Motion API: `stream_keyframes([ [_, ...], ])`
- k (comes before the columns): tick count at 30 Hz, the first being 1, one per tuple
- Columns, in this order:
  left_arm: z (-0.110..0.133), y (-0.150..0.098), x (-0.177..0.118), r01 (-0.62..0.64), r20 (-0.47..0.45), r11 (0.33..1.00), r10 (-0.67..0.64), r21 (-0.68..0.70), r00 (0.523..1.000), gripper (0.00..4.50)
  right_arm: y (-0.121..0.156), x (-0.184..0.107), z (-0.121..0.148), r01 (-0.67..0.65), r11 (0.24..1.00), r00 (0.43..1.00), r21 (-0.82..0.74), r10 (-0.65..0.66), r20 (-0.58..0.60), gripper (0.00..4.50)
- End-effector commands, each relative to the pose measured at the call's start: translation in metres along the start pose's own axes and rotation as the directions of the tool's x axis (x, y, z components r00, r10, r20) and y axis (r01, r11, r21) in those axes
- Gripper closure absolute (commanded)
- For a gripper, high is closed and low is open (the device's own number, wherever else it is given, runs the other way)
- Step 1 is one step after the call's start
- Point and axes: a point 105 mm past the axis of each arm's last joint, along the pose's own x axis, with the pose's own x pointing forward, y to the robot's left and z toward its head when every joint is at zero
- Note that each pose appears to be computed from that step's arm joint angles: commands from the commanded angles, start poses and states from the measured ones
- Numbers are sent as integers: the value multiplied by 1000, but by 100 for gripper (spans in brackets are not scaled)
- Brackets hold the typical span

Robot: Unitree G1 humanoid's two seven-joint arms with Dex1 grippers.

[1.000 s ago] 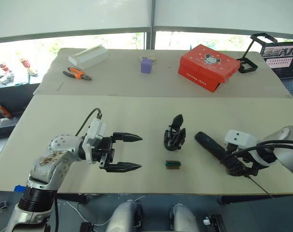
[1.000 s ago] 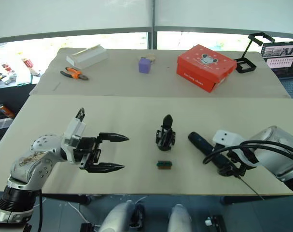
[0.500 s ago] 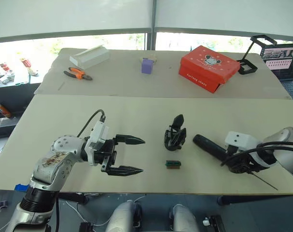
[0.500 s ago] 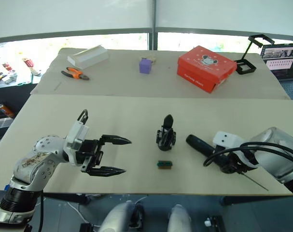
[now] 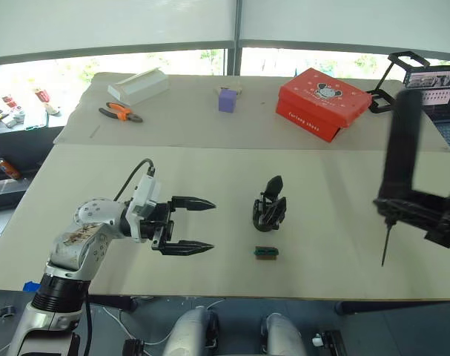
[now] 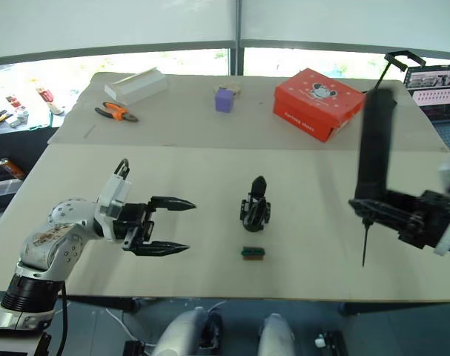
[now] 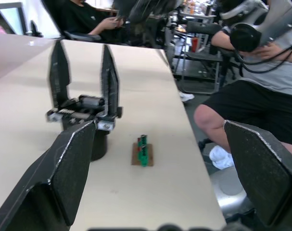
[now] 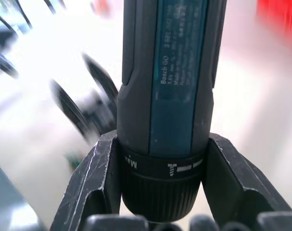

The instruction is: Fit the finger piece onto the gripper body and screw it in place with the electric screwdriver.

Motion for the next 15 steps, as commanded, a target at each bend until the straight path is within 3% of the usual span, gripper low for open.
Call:
stream_keyframes([
  [1, -4, 7, -11, -13, -40, 997, 16, 74, 999, 0, 22, -2, 29, 46, 984, 980, -171, -11, 198, 256],
  [3, -10, 9, -15, -8, -68, 994, 15, 108, 998, 0, 38, 1, 42, 94, 957, 935, -274, 9, 354, 256],
  [6, -21, 5, -16, 29, -128, 988, -10, 150, 992, 0, 50, 9, 41, 105, 969, 886, -225, 11, 463, 256],
  [8, -24, 1, -13, 34, -125, 990, -16, 140, 992, 0, 61, 19, 35, 80, 964, 875, -254, 54, 481, 256],
  [12, -34, -7, 3, 41, -109, 994, -30, 102, 994, 0, 92, 36, 16, -104, 928, 865, -357, 262, 429, 256],
  [15, -43, -10, 19, 36, -107, 996, -27, 81, 994, 0, 101, 47, 6, -178, 892, 844, -416, 356, 401, 256],
])
